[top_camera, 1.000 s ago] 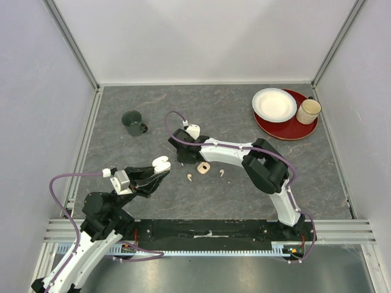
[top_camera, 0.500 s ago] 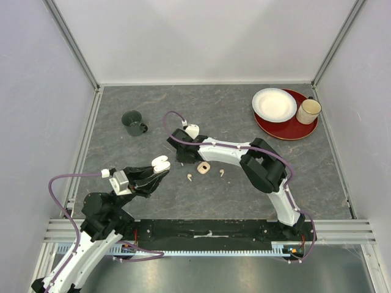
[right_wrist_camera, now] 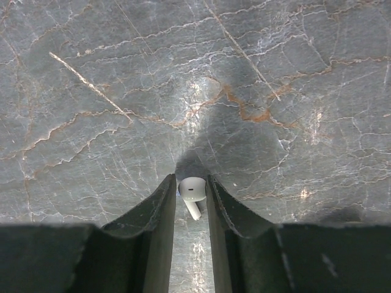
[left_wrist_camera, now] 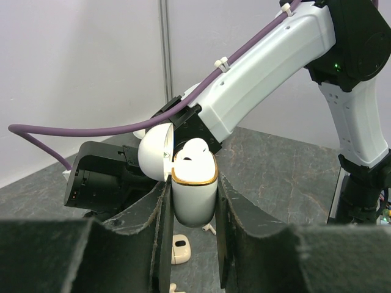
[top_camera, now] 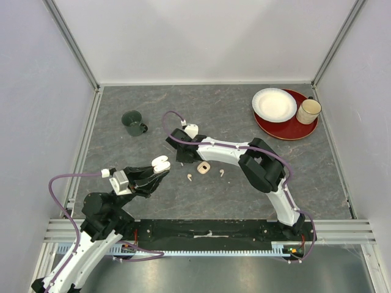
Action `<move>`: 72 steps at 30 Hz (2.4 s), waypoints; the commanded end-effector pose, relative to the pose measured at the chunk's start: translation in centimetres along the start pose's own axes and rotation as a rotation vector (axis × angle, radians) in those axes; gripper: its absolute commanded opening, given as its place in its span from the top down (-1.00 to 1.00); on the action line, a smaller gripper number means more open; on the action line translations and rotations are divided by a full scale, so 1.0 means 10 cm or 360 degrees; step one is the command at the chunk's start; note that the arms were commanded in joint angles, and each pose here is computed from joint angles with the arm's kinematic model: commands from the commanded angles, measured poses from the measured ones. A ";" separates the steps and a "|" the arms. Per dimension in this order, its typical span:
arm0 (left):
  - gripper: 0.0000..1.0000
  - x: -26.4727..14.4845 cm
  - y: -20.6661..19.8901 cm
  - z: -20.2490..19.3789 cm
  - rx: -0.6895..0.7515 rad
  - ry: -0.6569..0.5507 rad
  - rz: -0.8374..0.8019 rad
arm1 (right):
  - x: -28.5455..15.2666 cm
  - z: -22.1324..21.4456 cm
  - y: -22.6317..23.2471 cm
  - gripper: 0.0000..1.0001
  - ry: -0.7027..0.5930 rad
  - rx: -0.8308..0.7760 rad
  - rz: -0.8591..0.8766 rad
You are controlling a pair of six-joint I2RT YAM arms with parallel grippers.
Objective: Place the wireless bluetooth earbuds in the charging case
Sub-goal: Pick up the earbud from the center of the board.
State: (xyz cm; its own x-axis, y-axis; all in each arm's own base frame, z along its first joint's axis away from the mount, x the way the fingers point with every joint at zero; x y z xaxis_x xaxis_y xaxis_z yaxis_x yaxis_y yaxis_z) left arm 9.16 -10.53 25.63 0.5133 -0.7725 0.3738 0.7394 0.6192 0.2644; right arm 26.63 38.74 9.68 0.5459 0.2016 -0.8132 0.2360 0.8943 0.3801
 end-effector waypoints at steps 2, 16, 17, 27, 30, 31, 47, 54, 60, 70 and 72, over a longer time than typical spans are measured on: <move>0.95 -0.05 -0.01 0.17 0.0023 -0.0177 0.0015 | 0.03 -0.05 0.02 0.36 -0.0014 -0.0066 -0.0046; 0.95 -0.05 0.00 0.18 0.0025 -0.0183 0.0023 | -0.01 0.00 -0.08 0.56 -0.0144 -0.0250 -0.0198; 0.95 -0.05 0.00 0.18 0.0025 -0.0183 0.0026 | -0.03 0.01 -0.09 0.57 -0.0165 -0.0261 -0.0208; 0.95 -0.05 -0.01 0.16 0.0022 -0.0183 0.0026 | -0.06 0.06 -0.20 0.42 -0.0110 -0.0294 -0.0211; 0.95 -0.05 -0.01 0.17 0.0023 -0.0185 0.0024 | -0.06 0.06 -0.20 0.35 -0.0094 -0.0294 -0.0201; 0.96 -0.05 0.00 0.17 0.0023 -0.0185 0.0026 | -0.06 0.06 -0.19 0.30 -0.0090 -0.0297 -0.0194; 0.95 -0.05 0.00 0.15 0.0019 -0.0177 0.0030 | -0.06 0.02 -0.21 0.37 -0.0059 -0.0256 -0.0196; 0.95 -0.05 0.00 0.15 0.0020 -0.0182 0.0033 | -0.07 0.02 -0.19 0.39 -0.0048 -0.0254 -0.0165; 0.95 -0.05 -0.01 0.14 0.0016 -0.0178 0.0030 | -0.09 0.03 -0.21 0.10 -0.0057 -0.0257 -0.0169; 0.95 -0.04 0.00 0.11 0.0017 -0.0174 0.0039 | -0.07 -0.06 -0.23 0.07 -0.0028 -0.0091 -0.0200; 0.96 -0.04 0.00 0.11 0.0019 -0.0174 0.0042 | -0.05 -0.06 -0.22 0.09 -0.0028 -0.0073 -0.0198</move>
State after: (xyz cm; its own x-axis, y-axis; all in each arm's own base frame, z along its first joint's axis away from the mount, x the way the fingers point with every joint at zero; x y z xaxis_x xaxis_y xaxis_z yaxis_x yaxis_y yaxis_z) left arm 9.45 -10.74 24.88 0.5145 -0.7725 0.3723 0.7407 0.6191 0.2609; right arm 26.12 37.26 9.50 0.5678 0.0981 -0.8173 0.2242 0.9369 0.2681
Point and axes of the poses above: each gripper's point midway between its finger pads, its own x axis out along the fingers, its own y axis along the line the jaws close on, z = x × y, the point moved 9 cm from there along -x, back along the fingers, and after that the axes turned 15 degrees about x, right-handed, at the moved point
